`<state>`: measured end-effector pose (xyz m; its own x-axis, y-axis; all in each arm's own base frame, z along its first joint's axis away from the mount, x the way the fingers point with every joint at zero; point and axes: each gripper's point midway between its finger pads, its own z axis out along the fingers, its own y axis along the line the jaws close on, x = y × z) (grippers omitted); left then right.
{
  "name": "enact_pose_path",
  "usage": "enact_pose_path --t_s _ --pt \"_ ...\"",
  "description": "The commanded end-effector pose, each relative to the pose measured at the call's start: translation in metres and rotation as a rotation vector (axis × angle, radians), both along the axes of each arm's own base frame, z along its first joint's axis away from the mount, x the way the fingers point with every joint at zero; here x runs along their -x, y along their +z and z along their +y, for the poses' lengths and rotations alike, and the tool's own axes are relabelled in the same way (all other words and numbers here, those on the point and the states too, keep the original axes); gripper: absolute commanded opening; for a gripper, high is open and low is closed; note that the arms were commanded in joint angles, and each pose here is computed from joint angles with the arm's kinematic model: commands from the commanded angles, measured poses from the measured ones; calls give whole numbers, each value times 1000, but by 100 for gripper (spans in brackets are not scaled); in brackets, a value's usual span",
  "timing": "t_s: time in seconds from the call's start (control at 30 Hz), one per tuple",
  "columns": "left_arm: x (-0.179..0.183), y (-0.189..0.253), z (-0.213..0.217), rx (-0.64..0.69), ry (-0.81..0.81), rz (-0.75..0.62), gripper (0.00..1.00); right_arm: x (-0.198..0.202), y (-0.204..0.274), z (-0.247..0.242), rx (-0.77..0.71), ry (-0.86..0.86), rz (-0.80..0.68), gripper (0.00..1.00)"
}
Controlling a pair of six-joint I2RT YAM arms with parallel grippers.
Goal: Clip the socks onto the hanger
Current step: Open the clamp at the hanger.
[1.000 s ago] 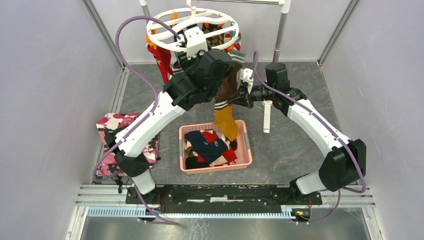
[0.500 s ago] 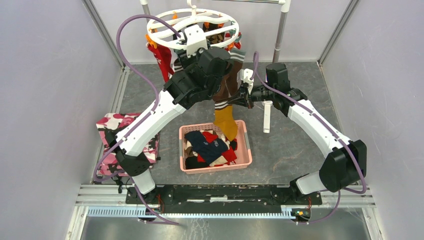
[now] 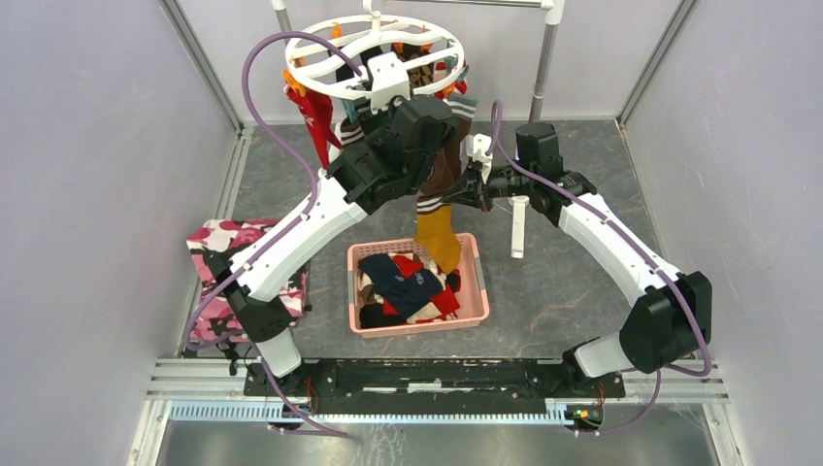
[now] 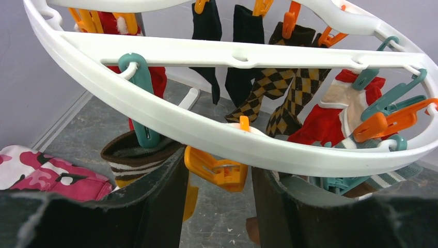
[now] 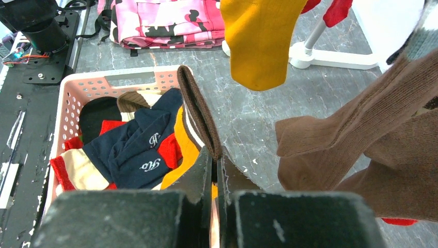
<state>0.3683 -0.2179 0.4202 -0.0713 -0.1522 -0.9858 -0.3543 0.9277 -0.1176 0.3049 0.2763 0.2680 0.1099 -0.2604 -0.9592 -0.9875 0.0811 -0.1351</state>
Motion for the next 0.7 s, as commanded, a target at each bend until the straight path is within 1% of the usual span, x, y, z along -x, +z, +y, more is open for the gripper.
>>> enact_pose_path --t_s 0.0,0.1,0.33,0.67 --pt "6 27 11 56 1 -60 55 8 11 1 -21 26 -33 0" --pt "7 31 12 64 -8 -70 57 8 11 1 -21 26 -33 0" --pt "13 37 13 91 -47 -88 57 8 10 1 -20 26 -30 0" --pt "15 39 15 77 -48 -101 55 8 10 1 -20 27 -30 0"
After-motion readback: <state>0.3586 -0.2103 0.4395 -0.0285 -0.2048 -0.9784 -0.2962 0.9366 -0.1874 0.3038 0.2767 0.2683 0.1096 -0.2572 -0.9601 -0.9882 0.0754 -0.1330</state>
